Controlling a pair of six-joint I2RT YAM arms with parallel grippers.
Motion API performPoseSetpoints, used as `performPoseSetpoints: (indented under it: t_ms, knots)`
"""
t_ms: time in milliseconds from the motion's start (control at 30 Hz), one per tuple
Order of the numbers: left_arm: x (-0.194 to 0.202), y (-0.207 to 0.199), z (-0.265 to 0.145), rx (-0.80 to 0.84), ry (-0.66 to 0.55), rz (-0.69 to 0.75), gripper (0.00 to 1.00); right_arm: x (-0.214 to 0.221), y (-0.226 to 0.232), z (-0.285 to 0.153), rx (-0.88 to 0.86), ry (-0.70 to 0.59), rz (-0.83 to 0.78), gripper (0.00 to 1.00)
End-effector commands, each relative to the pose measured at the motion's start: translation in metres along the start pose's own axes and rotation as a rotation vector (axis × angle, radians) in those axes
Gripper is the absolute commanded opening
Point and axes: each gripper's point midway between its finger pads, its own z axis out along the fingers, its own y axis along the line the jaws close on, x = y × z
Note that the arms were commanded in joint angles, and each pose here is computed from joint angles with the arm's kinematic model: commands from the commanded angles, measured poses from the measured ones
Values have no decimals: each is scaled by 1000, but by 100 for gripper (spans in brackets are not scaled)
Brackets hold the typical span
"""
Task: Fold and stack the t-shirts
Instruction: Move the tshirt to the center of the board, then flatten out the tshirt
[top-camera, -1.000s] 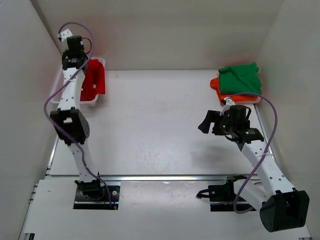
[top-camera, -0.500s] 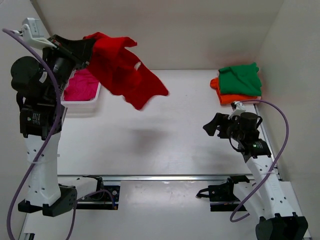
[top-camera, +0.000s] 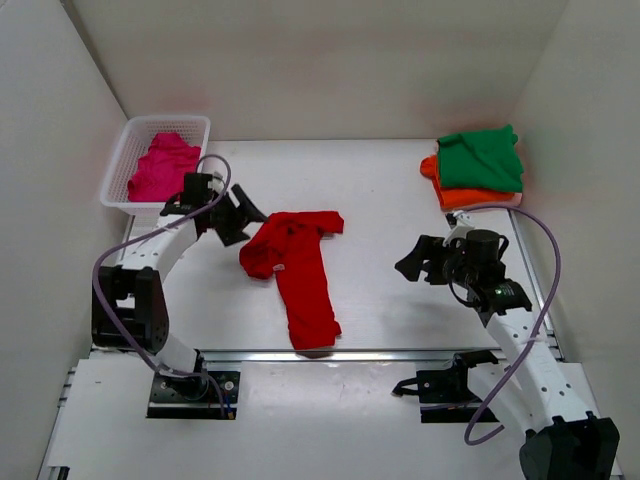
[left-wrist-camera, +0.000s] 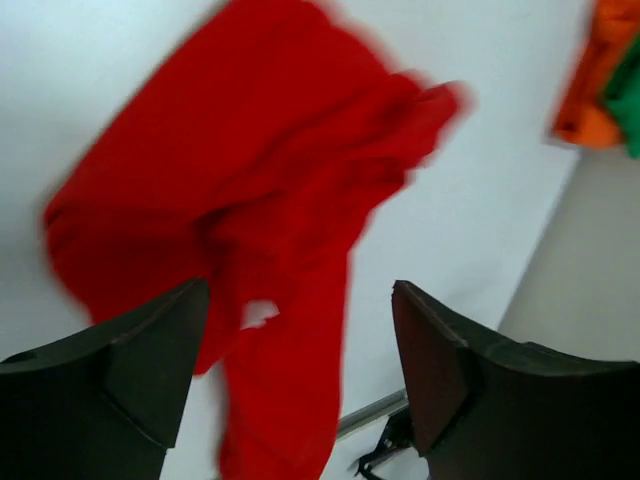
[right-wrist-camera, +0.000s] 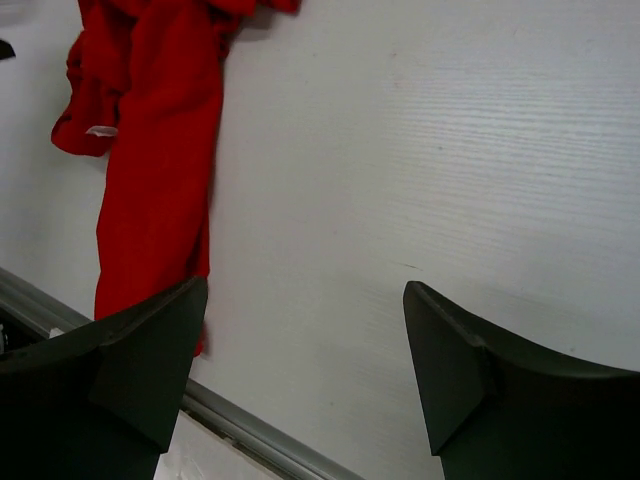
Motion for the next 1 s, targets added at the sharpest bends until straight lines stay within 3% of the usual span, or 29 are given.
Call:
performPoseSetpoints:
  t_ms: [0, 267, 433, 600, 667, 700, 733, 767, 867, 967]
  knots:
    - [-21, -31, -46, 84, -181, 101, 86, -2, 4, 9, -21, -22, -17, 77]
    - [59, -10, -32, -91, -127, 415, 83, 13, 2, 28, -38, 25, -2, 76]
    - [62, -2, -18, -64, -204, 359, 80, 24, 4, 36, -47, 52, -1, 76]
    - [49, -50, 1, 51, -287, 480, 78, 26, 3, 46, -33, 48, 6, 76]
    - [52, -76, 22, 73, -253, 616, 76, 27, 0, 51, -37, 57, 12, 76]
    - [74, -92, 42, 60, -169, 723, 75, 27, 0, 52, -44, 54, 11, 76]
    - [74, -100, 56, 37, -161, 742, 75, 31, -2, 54, -36, 62, 14, 76]
    - [80, -115, 60, 60, -137, 731, 75, 30, -8, 55, -14, 58, 17, 77]
    - [102, -111, 98, 58, -16, 592, 74, 28, -22, 54, 23, 45, 37, 76]
    - [112, -97, 120, 11, 15, 505, 75, 22, -34, 51, 50, 17, 72, 76]
